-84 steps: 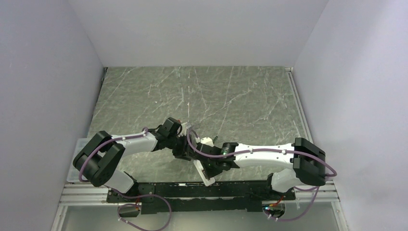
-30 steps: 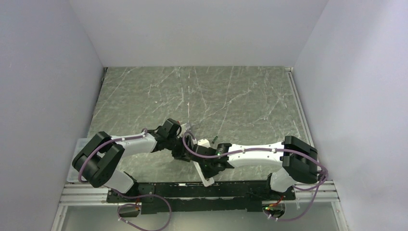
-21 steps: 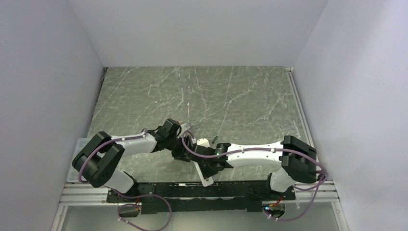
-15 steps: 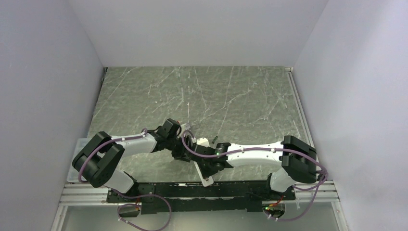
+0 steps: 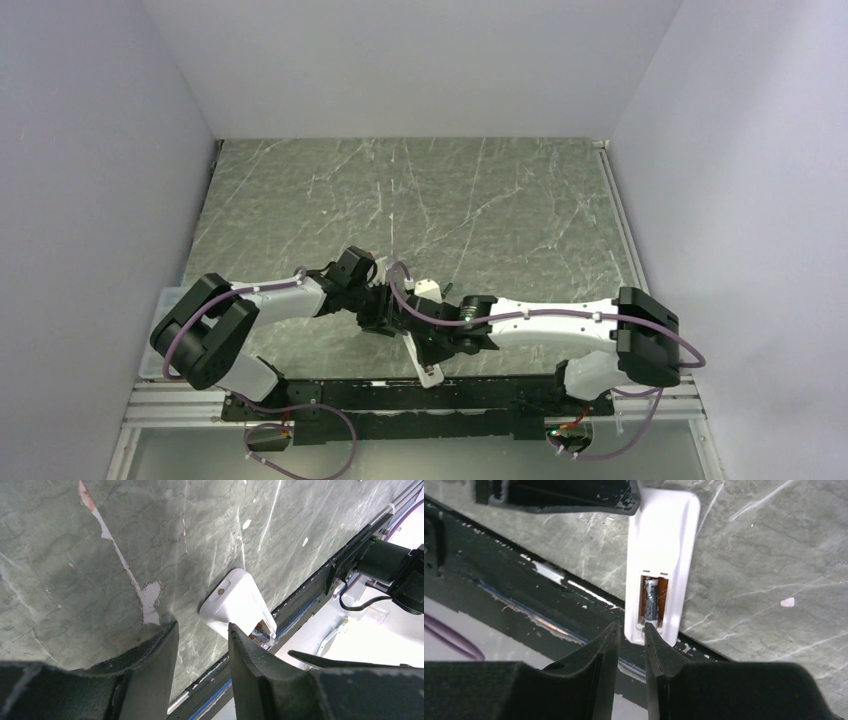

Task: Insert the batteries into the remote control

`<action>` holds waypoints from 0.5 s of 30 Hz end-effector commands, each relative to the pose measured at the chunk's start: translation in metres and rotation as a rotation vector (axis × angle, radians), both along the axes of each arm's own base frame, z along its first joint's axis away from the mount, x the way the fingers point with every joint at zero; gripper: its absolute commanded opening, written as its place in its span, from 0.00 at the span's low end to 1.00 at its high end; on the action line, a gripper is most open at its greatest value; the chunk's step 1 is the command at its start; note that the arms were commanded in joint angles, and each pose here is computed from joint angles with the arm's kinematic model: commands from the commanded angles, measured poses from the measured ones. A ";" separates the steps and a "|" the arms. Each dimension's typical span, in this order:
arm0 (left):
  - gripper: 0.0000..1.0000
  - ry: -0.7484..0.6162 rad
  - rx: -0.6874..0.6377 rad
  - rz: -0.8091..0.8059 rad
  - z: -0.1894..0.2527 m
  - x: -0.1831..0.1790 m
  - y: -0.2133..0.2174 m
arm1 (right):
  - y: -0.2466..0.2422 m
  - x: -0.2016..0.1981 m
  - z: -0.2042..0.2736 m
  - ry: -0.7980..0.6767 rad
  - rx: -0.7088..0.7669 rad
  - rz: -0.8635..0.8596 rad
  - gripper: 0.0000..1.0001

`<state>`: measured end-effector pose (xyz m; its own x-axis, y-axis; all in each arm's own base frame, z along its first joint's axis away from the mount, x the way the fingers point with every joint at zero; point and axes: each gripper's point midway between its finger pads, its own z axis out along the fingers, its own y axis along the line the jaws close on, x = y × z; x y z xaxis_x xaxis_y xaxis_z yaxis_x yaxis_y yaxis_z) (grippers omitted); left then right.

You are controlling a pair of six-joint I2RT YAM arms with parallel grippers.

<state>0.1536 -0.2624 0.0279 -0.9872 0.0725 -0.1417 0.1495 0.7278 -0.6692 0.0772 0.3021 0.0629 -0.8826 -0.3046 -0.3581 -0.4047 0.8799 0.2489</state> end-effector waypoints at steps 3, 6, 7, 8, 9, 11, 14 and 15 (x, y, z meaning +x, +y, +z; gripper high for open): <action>0.47 -0.028 -0.029 -0.011 0.007 0.006 -0.006 | -0.010 -0.012 0.003 0.012 0.011 -0.023 0.26; 0.47 -0.029 -0.029 -0.014 0.008 0.006 -0.006 | -0.013 -0.015 -0.003 0.023 0.000 -0.020 0.22; 0.47 -0.026 -0.028 -0.014 0.007 0.006 -0.006 | -0.014 -0.017 -0.005 0.029 -0.003 -0.016 0.20; 0.47 -0.027 -0.028 -0.014 0.008 0.006 -0.006 | -0.014 -0.018 -0.006 0.032 -0.004 -0.015 0.19; 0.47 -0.027 -0.027 -0.014 0.008 0.006 -0.006 | -0.013 -0.018 -0.007 0.036 -0.002 -0.013 0.18; 0.47 -0.028 -0.026 -0.014 0.008 0.006 -0.006 | -0.013 -0.019 -0.010 0.041 -0.005 -0.009 0.16; 0.47 -0.028 -0.029 -0.013 0.009 0.006 -0.006 | -0.014 -0.019 -0.013 0.042 -0.014 -0.007 0.14; 0.47 -0.030 -0.031 -0.013 0.009 0.007 -0.007 | -0.013 -0.019 -0.014 0.041 -0.014 -0.006 0.14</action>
<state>0.1535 -0.2624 0.0279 -0.9872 0.0730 -0.1415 0.1497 0.7278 -0.6693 0.0603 0.2867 0.0521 -0.8935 -0.3091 -0.3258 -0.3957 0.8849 0.2458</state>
